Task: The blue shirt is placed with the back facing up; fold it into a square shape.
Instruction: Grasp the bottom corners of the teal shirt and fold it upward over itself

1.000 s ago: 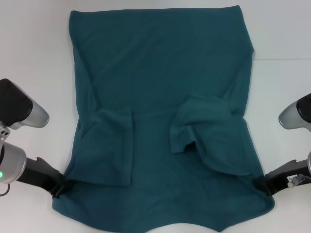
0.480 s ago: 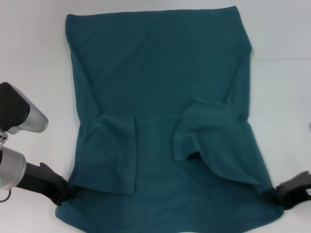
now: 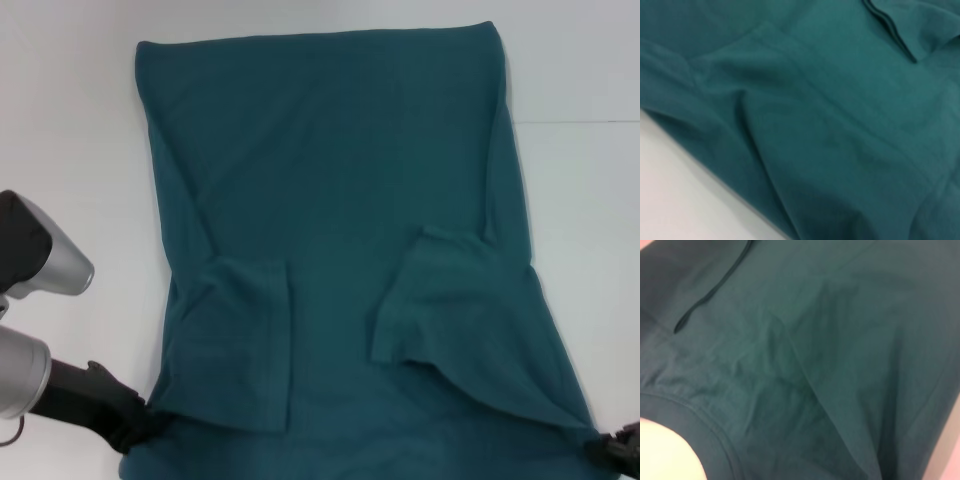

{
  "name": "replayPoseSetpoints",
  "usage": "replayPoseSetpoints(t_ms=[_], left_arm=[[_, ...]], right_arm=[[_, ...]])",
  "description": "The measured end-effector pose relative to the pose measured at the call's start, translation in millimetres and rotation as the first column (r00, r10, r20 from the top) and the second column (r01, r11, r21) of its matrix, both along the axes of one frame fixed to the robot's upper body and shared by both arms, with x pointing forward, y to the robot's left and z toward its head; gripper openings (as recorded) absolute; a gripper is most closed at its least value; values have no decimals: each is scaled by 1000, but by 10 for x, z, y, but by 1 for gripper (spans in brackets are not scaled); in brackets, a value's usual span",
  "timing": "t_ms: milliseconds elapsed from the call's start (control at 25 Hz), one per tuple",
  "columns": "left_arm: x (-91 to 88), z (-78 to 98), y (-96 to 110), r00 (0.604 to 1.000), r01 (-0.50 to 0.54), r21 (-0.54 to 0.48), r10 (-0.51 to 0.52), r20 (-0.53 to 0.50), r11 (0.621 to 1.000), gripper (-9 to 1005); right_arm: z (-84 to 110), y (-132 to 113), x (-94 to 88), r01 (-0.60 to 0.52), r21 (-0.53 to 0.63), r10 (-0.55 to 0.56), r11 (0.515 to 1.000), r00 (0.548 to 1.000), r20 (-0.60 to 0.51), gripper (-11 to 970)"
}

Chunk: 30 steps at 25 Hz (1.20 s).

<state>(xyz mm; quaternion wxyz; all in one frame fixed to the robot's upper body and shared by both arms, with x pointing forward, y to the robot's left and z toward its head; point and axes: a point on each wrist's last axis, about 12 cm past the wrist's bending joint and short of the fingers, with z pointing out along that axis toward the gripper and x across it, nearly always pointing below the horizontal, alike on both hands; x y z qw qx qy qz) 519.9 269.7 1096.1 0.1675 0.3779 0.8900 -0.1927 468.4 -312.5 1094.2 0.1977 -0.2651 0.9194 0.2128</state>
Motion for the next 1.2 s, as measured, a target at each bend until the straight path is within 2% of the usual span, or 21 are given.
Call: replayPoseSetpoints(t_ms=[680, 1200], left_arm=[[-388, -13, -30, 993, 91, -82, -97, -66, 992, 50], [-418, 93, -50, 989, 126, -101, -133, -60, 987, 49]], right_arm=[[-23, -394, -451, 56, 90, -59, 994, 997, 38, 21], [65, -434, -433, 65, 106, -73, 992, 994, 76, 20]])
